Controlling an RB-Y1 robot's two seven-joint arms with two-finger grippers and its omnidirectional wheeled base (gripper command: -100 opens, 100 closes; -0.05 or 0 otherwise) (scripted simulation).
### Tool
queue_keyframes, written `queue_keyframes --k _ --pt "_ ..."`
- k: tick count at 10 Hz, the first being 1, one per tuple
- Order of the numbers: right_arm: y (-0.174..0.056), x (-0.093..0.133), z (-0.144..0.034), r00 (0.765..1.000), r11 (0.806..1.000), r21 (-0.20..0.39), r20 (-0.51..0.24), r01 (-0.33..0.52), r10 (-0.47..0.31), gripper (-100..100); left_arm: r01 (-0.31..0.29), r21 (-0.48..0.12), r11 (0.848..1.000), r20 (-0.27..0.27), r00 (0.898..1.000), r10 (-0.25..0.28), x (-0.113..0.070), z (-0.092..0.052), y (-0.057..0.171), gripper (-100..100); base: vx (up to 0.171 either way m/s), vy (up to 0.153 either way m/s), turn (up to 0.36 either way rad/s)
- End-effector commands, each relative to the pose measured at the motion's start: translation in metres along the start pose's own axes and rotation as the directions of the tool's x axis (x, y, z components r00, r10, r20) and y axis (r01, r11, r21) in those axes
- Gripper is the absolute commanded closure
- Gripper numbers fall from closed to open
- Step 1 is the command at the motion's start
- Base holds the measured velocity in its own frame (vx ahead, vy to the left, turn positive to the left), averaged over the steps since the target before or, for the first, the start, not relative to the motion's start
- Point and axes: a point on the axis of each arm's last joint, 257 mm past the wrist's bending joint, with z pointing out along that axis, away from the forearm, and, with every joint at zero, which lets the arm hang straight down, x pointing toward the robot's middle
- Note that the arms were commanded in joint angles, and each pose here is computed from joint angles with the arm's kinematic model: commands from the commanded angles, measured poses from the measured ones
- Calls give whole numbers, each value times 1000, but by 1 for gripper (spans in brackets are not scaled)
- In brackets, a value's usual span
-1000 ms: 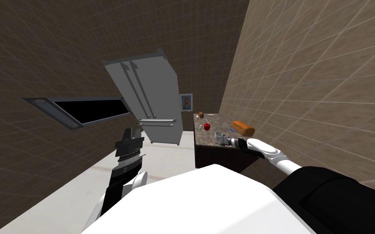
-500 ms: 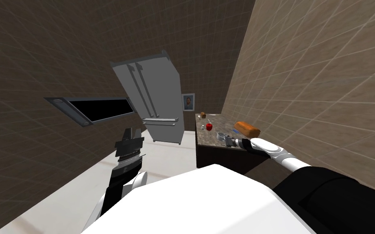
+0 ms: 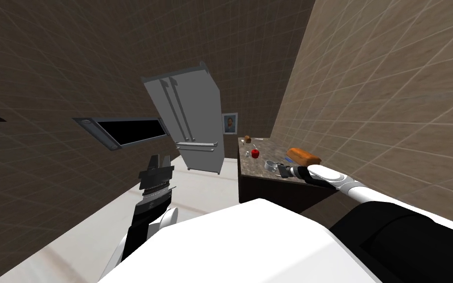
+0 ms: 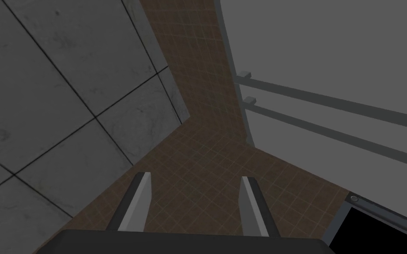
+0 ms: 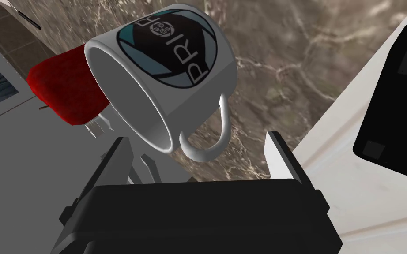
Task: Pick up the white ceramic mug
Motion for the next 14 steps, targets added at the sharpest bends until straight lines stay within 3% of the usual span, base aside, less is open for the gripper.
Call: queue_keyframes --k 1,2,3,6,7,11,12,13,14 --pt "0 0 0 1000 1000 0 0 0 0 -100 0 0 1000 0 1000 0 0 0 0 0 -3 10 15" --pt "0 2 0 1000 1000 -1 -5 6 -6 0 0 0 1000 0 1000 0 0 0 0 0 0 0 0" --pt "4 10 2 1000 1000 6 -26 -17 17 -100 0 0 1000 0 1000 0 0 0 0 0 -26 -9 205" --pt "7 17 4 998 999 12 -43 -35 35 -100 0 0 1000 0 1000 0 0 0 0 0 -47 -20 170" --pt "7 18 4 998 999 13 -45 -36 37 100 0 0 1000 0 1000 0 0 0 0 0 0 0 0" --pt "8 18 4 998 999 13 -45 -40 41 100 0 0 1000 0 1000 0 0 0 0 0 0 0 0" --pt "8 18 4 998 999 13 -45 -41 41 0 0 0 1000 0 1000 0 0 0 0 0 0 0 0" --pt "5 11 3 999 1000 8 -32 -23 23 100 0 0 1000 0 1000 0 0 0 0 0 33 3 -235" --pt "2 6 1 1000 1000 3 -15 -6 6 100 0 0 1000 0 1000 0 0 0 0 0 62 18 -284"
